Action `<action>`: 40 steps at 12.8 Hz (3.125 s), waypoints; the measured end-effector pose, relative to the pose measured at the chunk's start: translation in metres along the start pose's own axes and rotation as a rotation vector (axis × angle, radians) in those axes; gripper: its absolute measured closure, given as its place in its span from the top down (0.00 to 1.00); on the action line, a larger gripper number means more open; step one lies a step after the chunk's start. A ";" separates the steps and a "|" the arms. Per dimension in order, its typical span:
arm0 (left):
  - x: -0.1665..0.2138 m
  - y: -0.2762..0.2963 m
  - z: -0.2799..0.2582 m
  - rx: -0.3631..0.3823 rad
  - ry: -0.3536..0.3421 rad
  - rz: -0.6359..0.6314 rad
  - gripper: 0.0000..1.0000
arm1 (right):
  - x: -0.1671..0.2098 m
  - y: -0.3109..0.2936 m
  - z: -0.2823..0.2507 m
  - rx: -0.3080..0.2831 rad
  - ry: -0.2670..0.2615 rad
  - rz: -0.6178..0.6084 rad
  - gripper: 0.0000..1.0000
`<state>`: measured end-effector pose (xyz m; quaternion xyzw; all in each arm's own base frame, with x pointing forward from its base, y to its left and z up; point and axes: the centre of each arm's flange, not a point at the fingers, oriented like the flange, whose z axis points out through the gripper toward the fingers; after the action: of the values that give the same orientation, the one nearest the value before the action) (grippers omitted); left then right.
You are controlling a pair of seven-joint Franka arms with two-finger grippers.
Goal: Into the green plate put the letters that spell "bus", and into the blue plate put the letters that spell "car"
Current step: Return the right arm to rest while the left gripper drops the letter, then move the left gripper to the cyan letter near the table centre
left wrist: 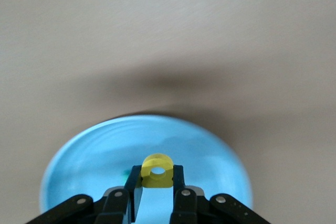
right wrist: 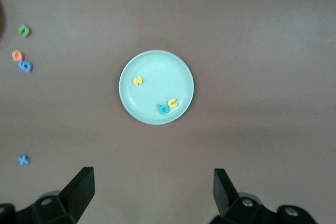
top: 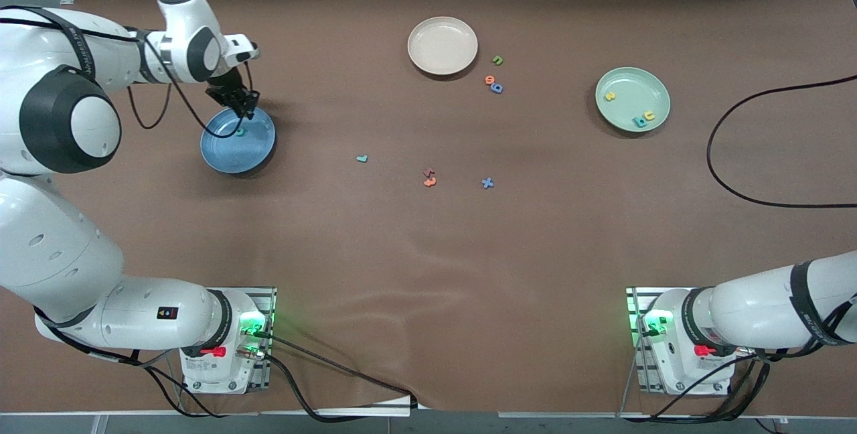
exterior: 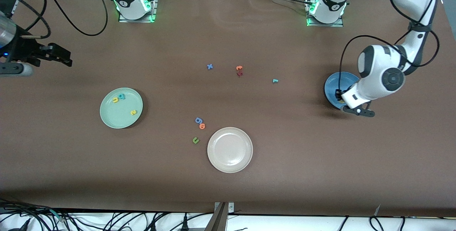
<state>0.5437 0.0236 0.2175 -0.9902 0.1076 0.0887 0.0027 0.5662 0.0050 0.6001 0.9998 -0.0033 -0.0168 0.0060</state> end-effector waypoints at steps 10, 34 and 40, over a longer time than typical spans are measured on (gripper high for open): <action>-0.016 0.020 0.025 -0.060 -0.050 -0.030 0.31 | -0.015 -0.005 -0.006 0.010 0.045 -0.010 1.00; -0.018 0.291 0.013 -0.070 -0.067 -0.923 0.74 | -0.013 -0.006 -0.006 0.015 0.047 0.071 1.00; -0.006 0.296 0.009 -0.119 -0.041 -1.306 0.74 | -0.013 -0.006 -0.006 0.015 0.047 0.072 1.00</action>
<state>0.4730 -0.2636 0.2141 -0.8485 -0.5208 0.0936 0.0032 0.5531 0.0115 0.6062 0.9992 -0.0393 0.0071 -0.0011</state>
